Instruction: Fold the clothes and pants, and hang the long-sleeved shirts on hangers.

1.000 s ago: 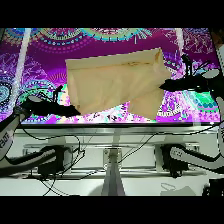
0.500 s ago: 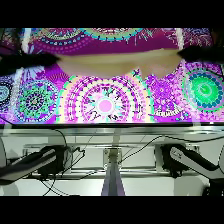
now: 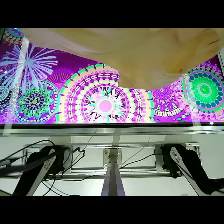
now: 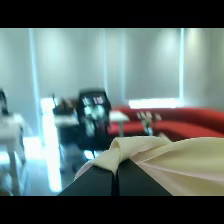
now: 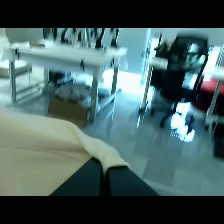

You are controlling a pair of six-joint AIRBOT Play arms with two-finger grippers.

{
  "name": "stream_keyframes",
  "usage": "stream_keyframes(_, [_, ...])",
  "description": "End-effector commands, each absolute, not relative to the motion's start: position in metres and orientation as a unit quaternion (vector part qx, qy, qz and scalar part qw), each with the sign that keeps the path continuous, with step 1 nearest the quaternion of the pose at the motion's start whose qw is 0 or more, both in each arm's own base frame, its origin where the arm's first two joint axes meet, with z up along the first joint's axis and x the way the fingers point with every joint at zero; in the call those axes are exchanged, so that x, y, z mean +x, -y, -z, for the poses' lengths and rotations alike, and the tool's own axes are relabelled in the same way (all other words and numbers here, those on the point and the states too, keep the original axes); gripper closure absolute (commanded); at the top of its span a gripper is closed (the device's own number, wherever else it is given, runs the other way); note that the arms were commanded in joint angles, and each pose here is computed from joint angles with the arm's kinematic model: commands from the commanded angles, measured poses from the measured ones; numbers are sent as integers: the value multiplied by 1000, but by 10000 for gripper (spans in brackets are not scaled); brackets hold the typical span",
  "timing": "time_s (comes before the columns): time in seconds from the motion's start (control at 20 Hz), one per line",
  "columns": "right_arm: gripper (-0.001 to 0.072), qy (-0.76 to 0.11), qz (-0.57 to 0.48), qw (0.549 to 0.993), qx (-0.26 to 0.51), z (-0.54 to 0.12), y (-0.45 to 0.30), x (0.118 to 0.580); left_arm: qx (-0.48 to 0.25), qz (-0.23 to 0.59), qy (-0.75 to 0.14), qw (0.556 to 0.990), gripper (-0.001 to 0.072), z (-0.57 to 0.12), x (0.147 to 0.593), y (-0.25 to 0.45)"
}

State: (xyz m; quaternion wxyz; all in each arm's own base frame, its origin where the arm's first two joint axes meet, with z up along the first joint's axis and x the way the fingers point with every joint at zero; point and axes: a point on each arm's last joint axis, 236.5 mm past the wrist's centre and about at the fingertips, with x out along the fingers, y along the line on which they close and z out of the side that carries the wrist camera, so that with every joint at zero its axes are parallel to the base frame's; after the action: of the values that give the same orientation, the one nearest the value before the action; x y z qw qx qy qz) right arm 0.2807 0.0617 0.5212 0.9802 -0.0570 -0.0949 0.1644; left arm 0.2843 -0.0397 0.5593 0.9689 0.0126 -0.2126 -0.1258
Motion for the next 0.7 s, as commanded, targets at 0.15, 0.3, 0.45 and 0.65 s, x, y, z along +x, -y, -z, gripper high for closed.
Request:
stream_keyframes(0.15, [702, 155, -137, 974, -92, -556, -65, 232, 33, 67, 233, 970, 695, -576, 232, 29])
stream_keyframes(0.3, [702, 56, -170, 983, -34, -507, -59, 298, 2, 77, 44, 996, 695, -483, 315, 16])
stream_keyframes(0.45, [702, -141, -233, 961, 37, -396, -60, 375, -38, 131, -201, 970, 695, -326, 405, 18])
stream_keyframes(0.65, [702, -350, -272, 890, 109, -236, -53, 450, -103, 159, -412, 891, 694, -130, 483, 23])
